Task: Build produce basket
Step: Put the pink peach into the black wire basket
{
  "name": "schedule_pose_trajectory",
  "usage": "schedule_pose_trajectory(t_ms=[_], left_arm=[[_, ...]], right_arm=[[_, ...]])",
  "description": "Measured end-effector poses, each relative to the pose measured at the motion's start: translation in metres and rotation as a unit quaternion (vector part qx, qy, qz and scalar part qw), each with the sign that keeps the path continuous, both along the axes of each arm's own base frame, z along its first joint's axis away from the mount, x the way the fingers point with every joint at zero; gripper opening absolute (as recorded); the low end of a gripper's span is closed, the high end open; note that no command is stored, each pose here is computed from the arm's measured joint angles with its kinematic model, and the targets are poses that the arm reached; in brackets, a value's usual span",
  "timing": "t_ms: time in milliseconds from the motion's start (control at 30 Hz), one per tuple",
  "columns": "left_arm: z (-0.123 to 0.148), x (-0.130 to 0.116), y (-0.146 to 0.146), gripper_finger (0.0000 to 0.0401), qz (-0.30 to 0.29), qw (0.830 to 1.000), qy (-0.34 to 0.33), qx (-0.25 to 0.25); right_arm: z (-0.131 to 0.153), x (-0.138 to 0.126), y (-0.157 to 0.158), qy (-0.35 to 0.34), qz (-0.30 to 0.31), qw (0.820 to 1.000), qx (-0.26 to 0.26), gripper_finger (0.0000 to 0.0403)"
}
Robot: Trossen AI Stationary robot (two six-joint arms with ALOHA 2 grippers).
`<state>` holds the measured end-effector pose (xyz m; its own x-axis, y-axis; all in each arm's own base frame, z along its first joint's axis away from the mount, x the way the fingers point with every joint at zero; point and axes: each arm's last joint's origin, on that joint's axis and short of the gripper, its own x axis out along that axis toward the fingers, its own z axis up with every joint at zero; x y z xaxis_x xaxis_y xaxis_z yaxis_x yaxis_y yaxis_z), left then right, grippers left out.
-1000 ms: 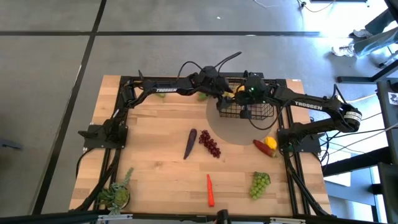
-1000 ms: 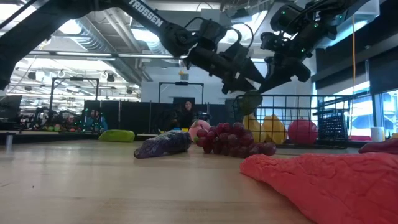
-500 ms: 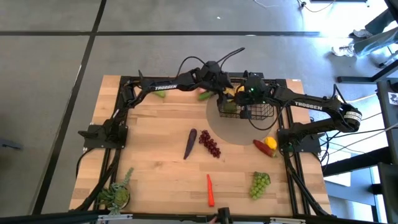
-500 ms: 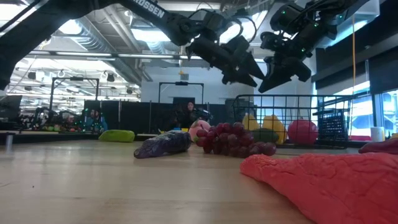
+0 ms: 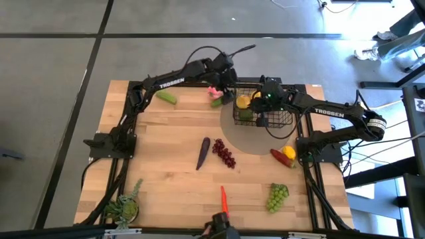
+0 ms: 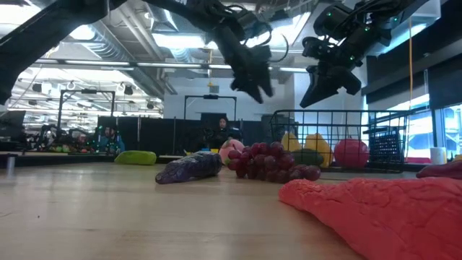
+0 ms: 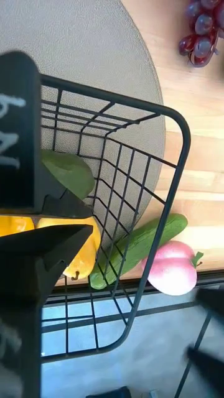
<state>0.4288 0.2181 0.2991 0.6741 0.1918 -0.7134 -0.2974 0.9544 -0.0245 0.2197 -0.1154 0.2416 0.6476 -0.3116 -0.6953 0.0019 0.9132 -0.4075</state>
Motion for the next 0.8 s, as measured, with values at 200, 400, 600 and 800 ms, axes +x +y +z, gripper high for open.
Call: schedule_pose_trajectory(t_ms=[200,400,600,800], left_arm=[[0.009,-0.021,-0.002,0.0286,-0.002,0.996,0.086,-0.039],[0.012,-0.027,-0.012,0.0286,-0.019,0.99,0.124,-0.066],[0.024,-0.034,-0.025,0.0286,-0.067,0.986,0.111,-0.105],[0.038,-0.045,-0.034,0.0286,-0.059,0.985,0.127,-0.099]], right_arm=[[0.0,0.0,0.0,0.0,0.0,1.0,0.0,0.0023],[0.0,0.0,0.0,0.0,0.0,1.0,0.0,0.0023],[0.0,0.0,0.0,0.001,0.0,1.0,0.002,0.0023],[0.002,0.0,0.004,0.002,-0.021,0.999,0.031,0.0023]])
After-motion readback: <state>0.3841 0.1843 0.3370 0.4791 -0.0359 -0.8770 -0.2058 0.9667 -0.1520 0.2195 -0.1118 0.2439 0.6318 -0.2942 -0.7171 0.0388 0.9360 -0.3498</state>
